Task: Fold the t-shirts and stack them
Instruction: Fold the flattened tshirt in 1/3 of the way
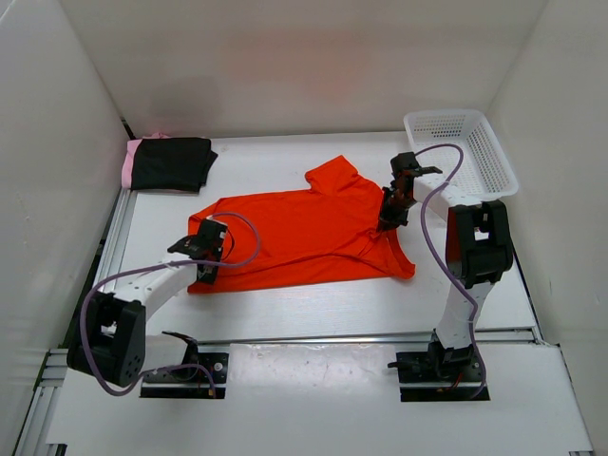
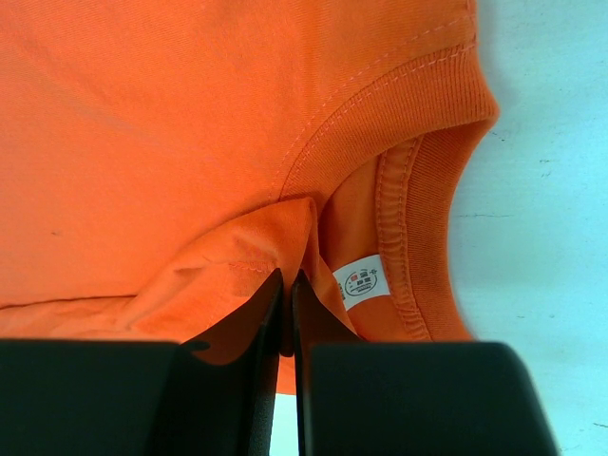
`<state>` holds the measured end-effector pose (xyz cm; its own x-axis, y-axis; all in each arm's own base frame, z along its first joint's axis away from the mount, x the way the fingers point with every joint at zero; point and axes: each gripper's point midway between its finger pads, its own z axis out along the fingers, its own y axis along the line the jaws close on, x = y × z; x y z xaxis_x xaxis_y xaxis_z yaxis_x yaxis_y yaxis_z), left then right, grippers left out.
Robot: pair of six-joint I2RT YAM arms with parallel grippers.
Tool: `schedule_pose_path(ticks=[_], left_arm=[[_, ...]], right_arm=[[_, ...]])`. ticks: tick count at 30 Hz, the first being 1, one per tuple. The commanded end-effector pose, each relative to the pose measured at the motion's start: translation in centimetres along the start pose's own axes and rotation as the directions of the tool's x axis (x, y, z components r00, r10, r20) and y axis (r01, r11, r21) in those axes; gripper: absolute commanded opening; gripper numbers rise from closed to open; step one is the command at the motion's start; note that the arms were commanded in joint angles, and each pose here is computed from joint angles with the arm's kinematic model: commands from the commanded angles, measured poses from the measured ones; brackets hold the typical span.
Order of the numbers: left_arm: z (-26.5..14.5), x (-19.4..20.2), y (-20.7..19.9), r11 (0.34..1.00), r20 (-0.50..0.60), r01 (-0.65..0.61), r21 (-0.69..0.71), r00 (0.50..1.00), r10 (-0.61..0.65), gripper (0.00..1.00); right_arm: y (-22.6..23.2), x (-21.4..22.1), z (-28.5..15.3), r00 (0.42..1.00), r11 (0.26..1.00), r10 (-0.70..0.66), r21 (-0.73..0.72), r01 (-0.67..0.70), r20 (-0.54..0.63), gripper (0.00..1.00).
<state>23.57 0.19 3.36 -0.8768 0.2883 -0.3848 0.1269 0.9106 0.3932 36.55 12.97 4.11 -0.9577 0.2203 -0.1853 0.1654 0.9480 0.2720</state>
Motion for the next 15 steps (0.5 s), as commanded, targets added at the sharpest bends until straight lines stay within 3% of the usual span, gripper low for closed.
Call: schedule_pose_path(ticks=[1, 5, 15], left_arm=[[-0.6, -2.1, 1.1, 0.999, 0.057, 0.045, -0.029, 0.997, -0.044, 0.53], [0.8, -2.5, 2.1, 0.996, -0.005, 0.069, -0.060, 0.998, -0.069, 0.53], [2.2, -3.5, 2.2, 0.994, -0.038, 0.062, -0.086, 0.997, -0.065, 0.50]], right_arm=[[0.7, -0.7, -1.3, 0.999, 0.999, -0.007, -0.034, 0.008, 0.041, 0.11], [0.7, -0.7, -1.3, 0.999, 0.999, -0.007, -0.034, 0.008, 0.041, 0.11], [0.9, -1.0, -1.8, 0.999, 0.999, -0.009, -0.038, 0.011, 0.051, 0.11]])
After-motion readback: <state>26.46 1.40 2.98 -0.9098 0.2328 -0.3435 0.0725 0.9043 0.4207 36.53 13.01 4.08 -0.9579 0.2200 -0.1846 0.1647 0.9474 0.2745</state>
